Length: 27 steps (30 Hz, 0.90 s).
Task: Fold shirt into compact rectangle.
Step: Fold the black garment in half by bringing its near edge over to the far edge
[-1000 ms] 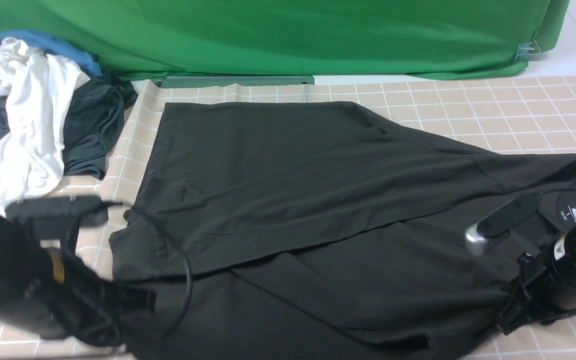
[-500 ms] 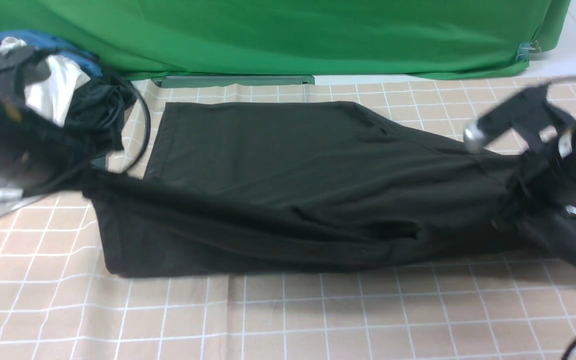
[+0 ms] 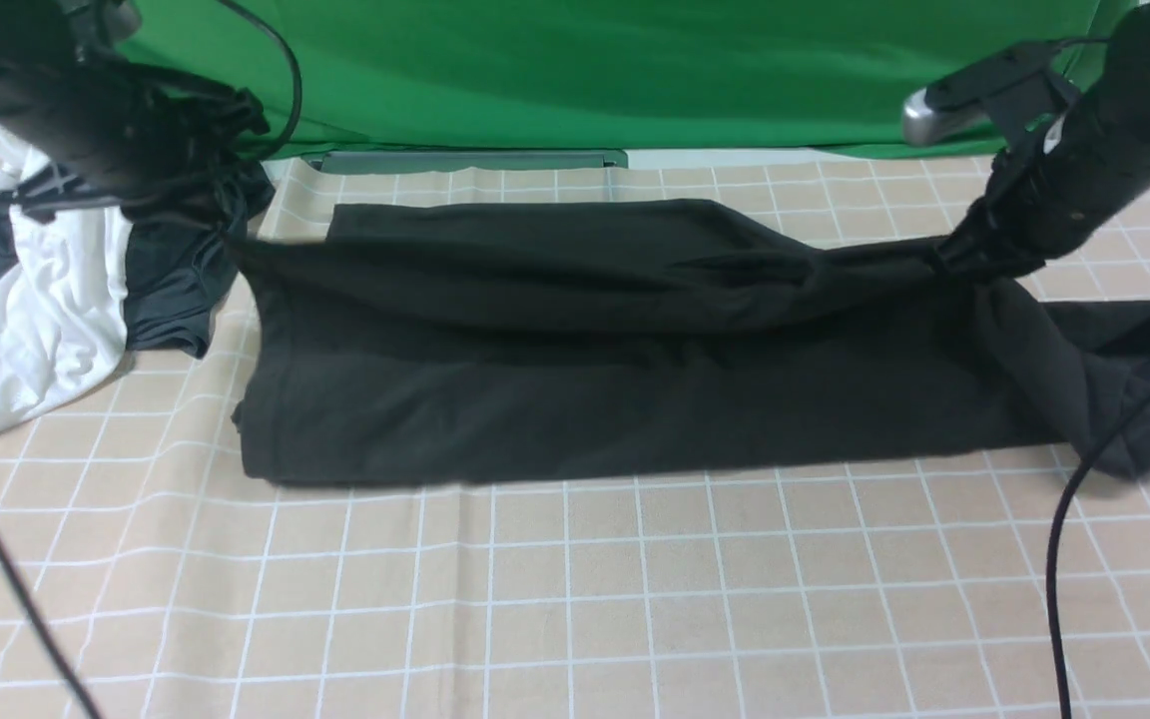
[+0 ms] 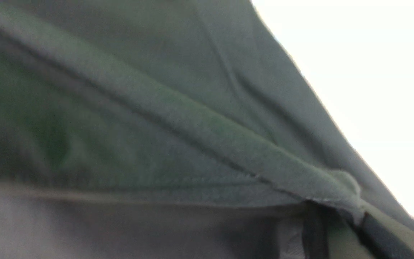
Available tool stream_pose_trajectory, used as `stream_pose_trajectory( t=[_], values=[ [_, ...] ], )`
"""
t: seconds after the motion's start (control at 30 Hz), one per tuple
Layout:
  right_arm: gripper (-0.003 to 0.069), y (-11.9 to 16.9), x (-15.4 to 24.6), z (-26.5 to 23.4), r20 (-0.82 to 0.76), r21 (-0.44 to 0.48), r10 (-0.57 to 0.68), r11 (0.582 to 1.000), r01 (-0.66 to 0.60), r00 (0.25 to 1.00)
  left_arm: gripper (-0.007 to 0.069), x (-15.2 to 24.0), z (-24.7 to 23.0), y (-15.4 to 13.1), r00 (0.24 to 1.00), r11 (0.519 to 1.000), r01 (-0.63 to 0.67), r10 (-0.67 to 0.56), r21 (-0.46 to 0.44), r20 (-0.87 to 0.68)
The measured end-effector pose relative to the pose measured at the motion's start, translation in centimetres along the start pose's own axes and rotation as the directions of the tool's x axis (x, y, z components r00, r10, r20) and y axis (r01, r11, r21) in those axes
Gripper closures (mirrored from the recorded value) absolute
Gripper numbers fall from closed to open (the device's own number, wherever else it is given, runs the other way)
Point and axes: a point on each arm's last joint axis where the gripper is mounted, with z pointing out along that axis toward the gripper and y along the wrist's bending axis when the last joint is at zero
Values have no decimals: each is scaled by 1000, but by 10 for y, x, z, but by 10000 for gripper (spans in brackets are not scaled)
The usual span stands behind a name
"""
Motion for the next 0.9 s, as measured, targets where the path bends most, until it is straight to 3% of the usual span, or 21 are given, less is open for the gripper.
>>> stream_pose_trajectory(
  t=[0.17, 0.3, 0.43, 0.57, 0.63, 0.77, 0.9],
  values=[
    [590, -4, -17, 30, 8, 1, 7, 1000, -7, 1000, 606, -27, 30, -4, 1000, 1000, -7, 7, 3, 12],
    [538, -7, -20, 41, 1, 6, 14, 1000, -14, 1000, 606, -31, 40, -5, 999, 1000, -31, 31, -2, -25],
    [363, -15, -22, 38, -12, 48, 6, 999, -6, 1000, 606, -25, 30, -8, 985, 994, -105, 107, 18, -134],
    [268, -22, -29, 21, -35, 75, 53, 996, -50, 998, 606, -12, 17, -22, 943, 970, -239, 241, 36, -229],
    [267, -24, -31, 13, -44, 77, 64, 995, -60, 997, 606, -5, 16, -29, 921, 959, -280, 279, 34, -271],
    [333, -22, -37, -11, -56, 59, 82, 995, -79, 995, 606, 17, 21, -48, 860, 924, -381, 364, 24, -358],
    [389, -18, -36, -15, -81, 30, 98, 995, -96, 992, 595, 19, 30, -42, 862, 929, -369, 331, -28, -384]
  ],
)
